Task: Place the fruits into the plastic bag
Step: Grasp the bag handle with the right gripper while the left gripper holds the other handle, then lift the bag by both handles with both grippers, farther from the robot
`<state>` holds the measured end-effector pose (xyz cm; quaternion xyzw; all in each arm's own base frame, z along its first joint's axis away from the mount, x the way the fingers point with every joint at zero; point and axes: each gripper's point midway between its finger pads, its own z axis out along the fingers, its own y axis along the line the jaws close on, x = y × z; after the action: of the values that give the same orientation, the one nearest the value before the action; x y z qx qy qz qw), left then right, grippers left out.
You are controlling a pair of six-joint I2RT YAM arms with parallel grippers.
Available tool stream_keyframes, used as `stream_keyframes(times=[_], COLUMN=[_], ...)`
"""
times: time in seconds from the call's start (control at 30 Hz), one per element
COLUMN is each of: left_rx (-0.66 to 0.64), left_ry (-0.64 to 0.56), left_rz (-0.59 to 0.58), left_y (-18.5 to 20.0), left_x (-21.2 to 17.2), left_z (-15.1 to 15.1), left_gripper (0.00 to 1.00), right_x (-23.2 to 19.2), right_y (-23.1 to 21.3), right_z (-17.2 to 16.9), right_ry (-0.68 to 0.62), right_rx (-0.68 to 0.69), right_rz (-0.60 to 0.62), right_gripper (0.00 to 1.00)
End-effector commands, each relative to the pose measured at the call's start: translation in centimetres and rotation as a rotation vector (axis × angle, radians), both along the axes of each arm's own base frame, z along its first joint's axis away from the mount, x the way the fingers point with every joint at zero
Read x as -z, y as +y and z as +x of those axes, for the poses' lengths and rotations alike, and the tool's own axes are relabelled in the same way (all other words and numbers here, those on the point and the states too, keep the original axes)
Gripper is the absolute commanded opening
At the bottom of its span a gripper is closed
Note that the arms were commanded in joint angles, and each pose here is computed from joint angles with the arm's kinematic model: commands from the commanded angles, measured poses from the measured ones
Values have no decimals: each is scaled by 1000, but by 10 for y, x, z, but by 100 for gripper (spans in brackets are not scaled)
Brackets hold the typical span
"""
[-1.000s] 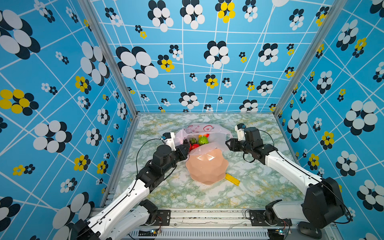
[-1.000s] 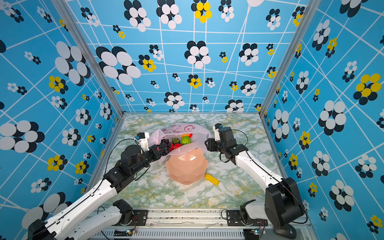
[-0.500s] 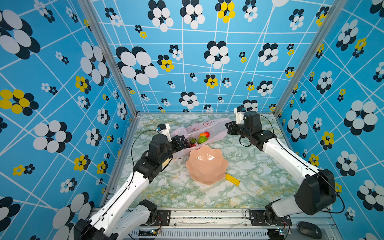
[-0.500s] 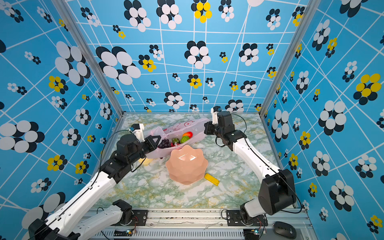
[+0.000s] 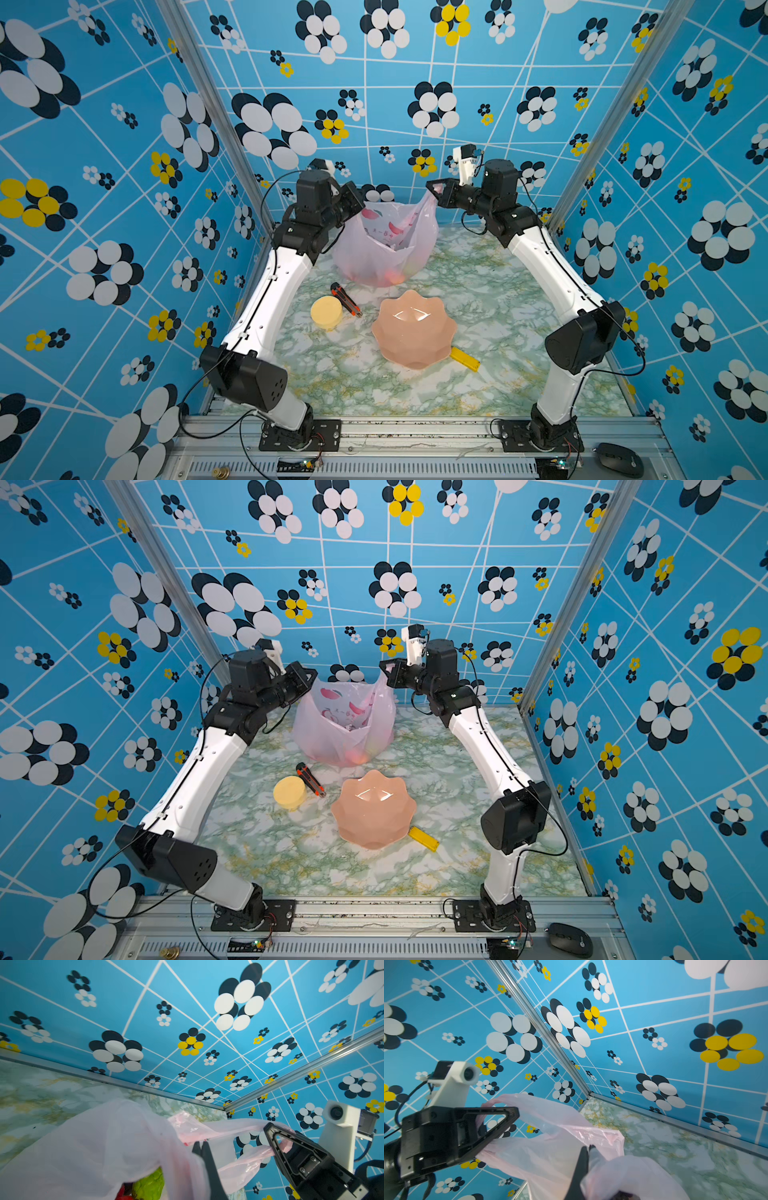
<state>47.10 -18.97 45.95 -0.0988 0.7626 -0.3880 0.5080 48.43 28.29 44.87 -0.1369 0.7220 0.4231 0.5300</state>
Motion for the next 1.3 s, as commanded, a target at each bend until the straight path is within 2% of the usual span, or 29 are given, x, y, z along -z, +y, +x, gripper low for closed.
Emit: stream_keyframes(times=[0.0, 0.1, 0.23, 0.33, 0.43, 0.57, 0.7, 0.83, 1.1, 1.2, 1.27], left_rx=[75, 109, 141, 134, 128, 123, 52, 34, -34, -42, -17], left_ry=[-43, -73, -112, -155, -144, -128, -113, -103, -72, -89, -85], left_rz=[42, 12, -67, -48, -23, 11, 64, 44, 34, 33, 29], left_y=[-38, -62, -77, -80, -81, -81, -63, -54, -29, -27, -33], left_x=[-24, -40, -60, -69, -62, -51, -45, -34, -25, -29, -28], left_z=[0, 9, 15, 10, 12, 14, 15, 18, 25, 25, 26], left_gripper=[0, 0, 0, 0, 0, 0, 0, 0, 0, 0, 0], right_x=[-51, -73, -93, -113, -123, -116, -93, -75, -65, -62, -59], right_y=[1, -7, -37, -63, -81, -92, -118, -145, -187, -182, -168], right_z=[-20, -27, -18, -14, -11, -6, 5, 13, 16, 18, 21], right_ry=[-127, -196, -216, -229, -247, -221, -168, -116, -94, -73, -48], right_rx=[-62, -39, 46, 89, 137, 155, 267, 315, 405, 366, 276], right_rz=[66, 62, 52, 111, 132, 122, 111, 169, 186, 207, 254], right_gripper=[0, 0, 0, 0, 0, 0, 0, 0, 0, 0, 0])
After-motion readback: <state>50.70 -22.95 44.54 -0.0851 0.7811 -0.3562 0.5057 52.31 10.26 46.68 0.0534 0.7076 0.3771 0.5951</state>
